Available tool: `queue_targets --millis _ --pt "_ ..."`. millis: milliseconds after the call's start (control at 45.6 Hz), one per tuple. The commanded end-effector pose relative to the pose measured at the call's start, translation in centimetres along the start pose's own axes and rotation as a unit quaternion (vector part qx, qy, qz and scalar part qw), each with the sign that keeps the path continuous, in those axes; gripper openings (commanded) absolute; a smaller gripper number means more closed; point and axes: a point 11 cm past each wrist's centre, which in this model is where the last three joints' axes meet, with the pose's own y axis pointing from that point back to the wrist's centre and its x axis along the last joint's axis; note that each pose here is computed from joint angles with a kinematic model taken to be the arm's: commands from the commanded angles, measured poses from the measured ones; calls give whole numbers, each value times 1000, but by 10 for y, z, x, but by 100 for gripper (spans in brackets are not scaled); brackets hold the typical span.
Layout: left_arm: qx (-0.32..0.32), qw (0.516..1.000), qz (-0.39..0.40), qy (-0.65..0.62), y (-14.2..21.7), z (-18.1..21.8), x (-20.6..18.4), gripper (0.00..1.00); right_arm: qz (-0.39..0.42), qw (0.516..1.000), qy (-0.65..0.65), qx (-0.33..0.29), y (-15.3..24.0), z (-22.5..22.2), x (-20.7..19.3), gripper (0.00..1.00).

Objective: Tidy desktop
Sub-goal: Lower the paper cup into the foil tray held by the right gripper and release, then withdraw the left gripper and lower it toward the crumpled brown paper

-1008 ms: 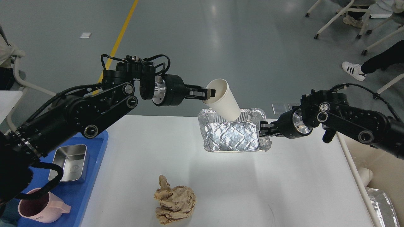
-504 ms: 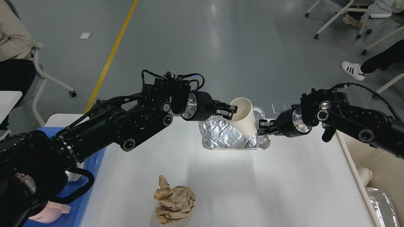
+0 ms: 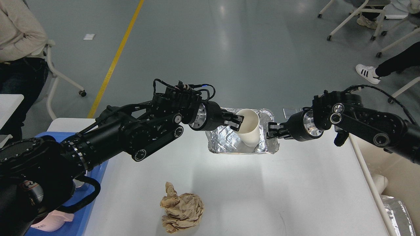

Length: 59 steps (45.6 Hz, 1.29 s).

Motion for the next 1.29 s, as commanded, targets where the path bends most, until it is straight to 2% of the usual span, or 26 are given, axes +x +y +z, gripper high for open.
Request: queue_targets --millis 0,66,153,197,241,591,832,1095,1271 --pt "2 1000 3 5 -4 0 0 15 -1 1000 0 1 0 -1 -1 0" --pt "0 1000 14 10 -7 3 2 39 -1 1000 0 1 0 0 -1 0" --pt "2 999 38 12 -9 3 7 64 -1 1000 -1 -1 1 2 -1 0" --pt "-1 999 46 22 -9 3 9 85 -2 1000 -1 0 0 1 -1 0" --pt "-8 998 48 33 -10 6 10 91 -2 1000 0 1 0 0 -2 0" --pt "-31 995 68 67 -3 15 34 97 -4 1000 1 1 -3 -2 -2 0" --pt "-50 989 103 97 20 17 77 97 -3 1000 0 0 -2 -1 -1 0" --pt "12 983 156 98 90 -57 89 97 -2 1000 -9 -6 -1 9 -3 0" --pt "69 977 167 112 153 -117 53 97 -1 1000 -8 -6 -1 9 -3 0"
